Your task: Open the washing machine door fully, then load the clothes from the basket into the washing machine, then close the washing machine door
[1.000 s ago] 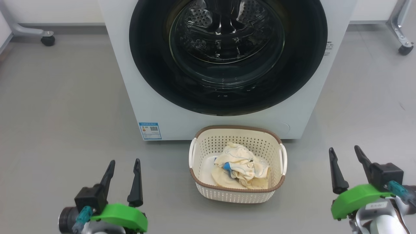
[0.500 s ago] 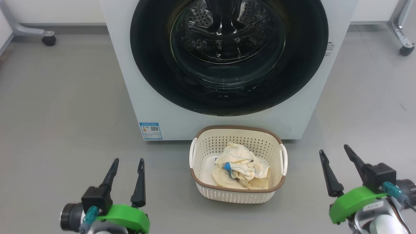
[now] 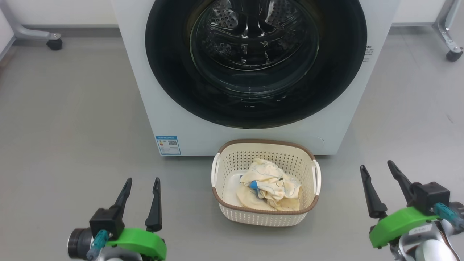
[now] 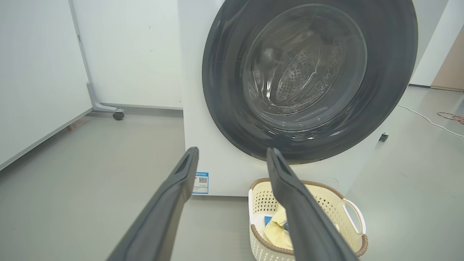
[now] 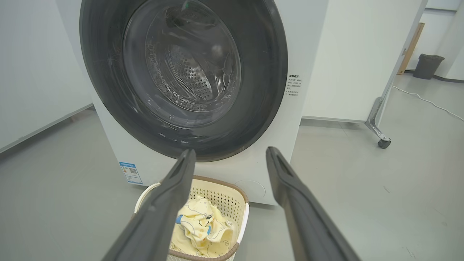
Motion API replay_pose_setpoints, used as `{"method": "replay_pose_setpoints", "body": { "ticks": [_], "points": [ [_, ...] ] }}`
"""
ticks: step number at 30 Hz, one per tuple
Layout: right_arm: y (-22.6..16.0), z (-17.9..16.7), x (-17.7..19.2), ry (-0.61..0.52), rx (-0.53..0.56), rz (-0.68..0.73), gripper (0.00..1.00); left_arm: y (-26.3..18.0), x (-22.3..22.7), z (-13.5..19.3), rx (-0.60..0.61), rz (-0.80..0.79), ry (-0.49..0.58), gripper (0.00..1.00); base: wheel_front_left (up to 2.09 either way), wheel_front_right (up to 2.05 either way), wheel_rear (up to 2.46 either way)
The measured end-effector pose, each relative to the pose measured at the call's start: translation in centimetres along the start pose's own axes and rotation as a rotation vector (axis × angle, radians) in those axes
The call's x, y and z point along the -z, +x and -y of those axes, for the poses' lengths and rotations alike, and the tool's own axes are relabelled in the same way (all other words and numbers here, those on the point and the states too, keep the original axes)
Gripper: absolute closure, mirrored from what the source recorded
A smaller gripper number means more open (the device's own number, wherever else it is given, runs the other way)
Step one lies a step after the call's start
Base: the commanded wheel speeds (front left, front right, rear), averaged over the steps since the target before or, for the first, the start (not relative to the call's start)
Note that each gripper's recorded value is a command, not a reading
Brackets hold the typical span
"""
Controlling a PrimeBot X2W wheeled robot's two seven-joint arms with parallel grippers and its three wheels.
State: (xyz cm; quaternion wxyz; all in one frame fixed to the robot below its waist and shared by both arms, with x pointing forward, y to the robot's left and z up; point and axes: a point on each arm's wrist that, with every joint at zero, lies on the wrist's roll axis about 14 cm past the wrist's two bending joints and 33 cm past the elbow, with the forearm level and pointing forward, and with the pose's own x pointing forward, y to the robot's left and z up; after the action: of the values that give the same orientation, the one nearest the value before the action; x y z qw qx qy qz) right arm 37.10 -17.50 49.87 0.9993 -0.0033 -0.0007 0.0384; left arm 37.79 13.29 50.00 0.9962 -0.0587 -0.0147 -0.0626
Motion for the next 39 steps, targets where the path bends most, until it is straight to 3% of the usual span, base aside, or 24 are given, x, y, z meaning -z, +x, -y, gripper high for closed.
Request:
{"method": "replay_pose_setpoints", "body": {
  "ticks": [19,39],
  "points": [
    [-0.05,0.02,0.17,0.006,0.001,-0.005,0.00,-0.02,0.00,0.20,0.005,-0.001,0.005,0.00,0.15,0.15,-0.31],
    [-0.18,0.46,0.40,0.010,0.016,-0.012,0.00,0.26,-0.12,0.21,0.018,0.002,0.031,0.00,1.13,1.13,-2.27]
  ]
}}
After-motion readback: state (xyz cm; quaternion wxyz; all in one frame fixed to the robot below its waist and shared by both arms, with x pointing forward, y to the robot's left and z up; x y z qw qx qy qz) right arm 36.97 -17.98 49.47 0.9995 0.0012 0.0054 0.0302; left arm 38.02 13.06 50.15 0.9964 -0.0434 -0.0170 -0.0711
